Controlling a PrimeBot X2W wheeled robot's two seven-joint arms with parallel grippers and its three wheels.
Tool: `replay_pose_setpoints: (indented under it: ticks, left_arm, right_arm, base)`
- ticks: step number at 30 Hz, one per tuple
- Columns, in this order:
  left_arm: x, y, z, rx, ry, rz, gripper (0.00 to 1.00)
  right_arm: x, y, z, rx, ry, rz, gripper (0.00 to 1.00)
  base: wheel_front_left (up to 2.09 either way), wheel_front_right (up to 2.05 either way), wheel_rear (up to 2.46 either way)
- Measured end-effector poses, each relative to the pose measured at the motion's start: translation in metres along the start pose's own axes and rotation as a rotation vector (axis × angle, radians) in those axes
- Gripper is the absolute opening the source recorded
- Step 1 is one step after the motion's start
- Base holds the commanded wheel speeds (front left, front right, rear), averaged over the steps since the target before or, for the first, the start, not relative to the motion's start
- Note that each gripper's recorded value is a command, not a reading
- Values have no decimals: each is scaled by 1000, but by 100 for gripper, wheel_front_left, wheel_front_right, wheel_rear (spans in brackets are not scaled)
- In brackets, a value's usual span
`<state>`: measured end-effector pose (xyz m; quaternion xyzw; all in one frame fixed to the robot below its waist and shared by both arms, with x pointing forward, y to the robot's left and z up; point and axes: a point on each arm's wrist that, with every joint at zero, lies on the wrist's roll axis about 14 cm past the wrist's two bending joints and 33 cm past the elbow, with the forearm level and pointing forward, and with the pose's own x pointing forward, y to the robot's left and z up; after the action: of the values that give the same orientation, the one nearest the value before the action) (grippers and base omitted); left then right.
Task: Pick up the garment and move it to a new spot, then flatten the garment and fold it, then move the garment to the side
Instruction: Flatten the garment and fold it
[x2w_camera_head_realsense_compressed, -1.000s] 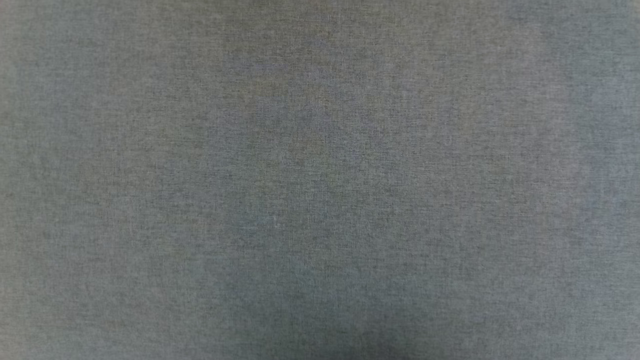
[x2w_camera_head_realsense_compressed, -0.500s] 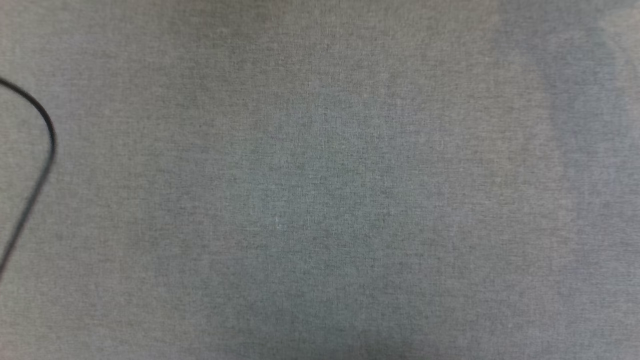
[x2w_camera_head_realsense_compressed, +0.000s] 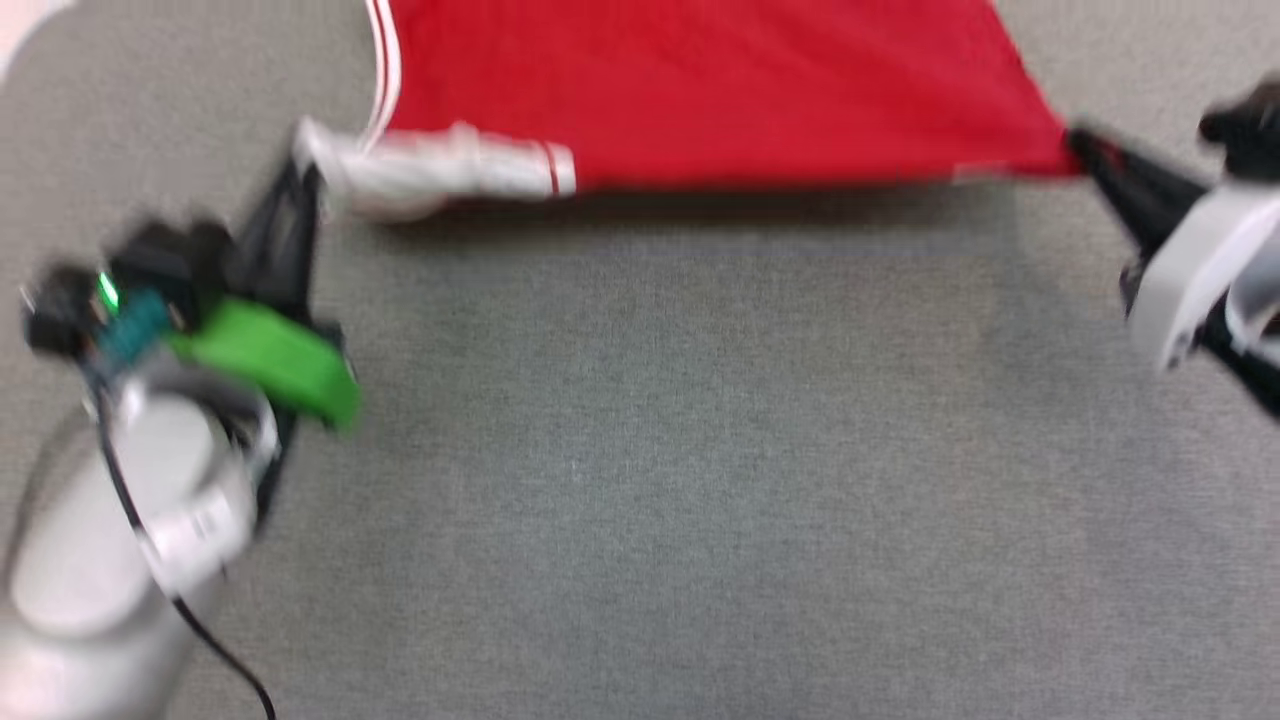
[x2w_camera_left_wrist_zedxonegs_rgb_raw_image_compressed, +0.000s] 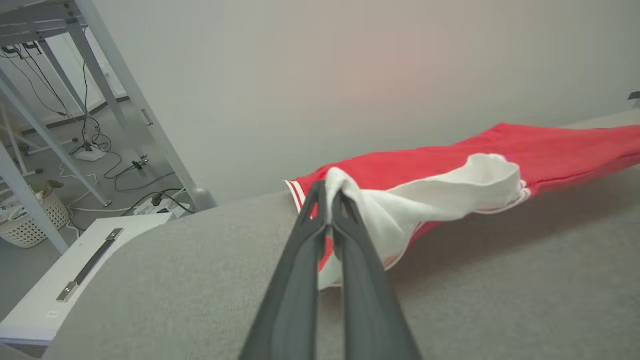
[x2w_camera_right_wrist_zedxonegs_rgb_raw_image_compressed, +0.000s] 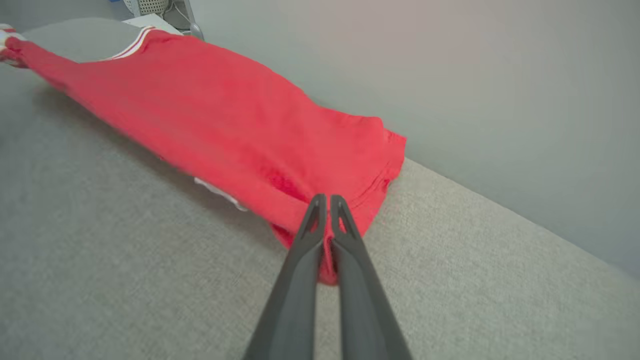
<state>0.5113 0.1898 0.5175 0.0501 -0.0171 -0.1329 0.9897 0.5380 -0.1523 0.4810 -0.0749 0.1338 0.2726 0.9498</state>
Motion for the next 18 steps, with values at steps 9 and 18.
replay_pose_setpoints:
  ticks: [9, 18]
  left_arm:
    - [-113, -41, -62, -115, 246, 39, 0]
    - [-184, -75, -84, -263, 385, 74, 0]
  right_arm:
    - [-75, 45, -61, 98, 132, 39, 0]
    - [-137, 71, -103, 200, 210, 17, 0]
  base:
    - [0, 0, 0]
    - [0, 0, 0]
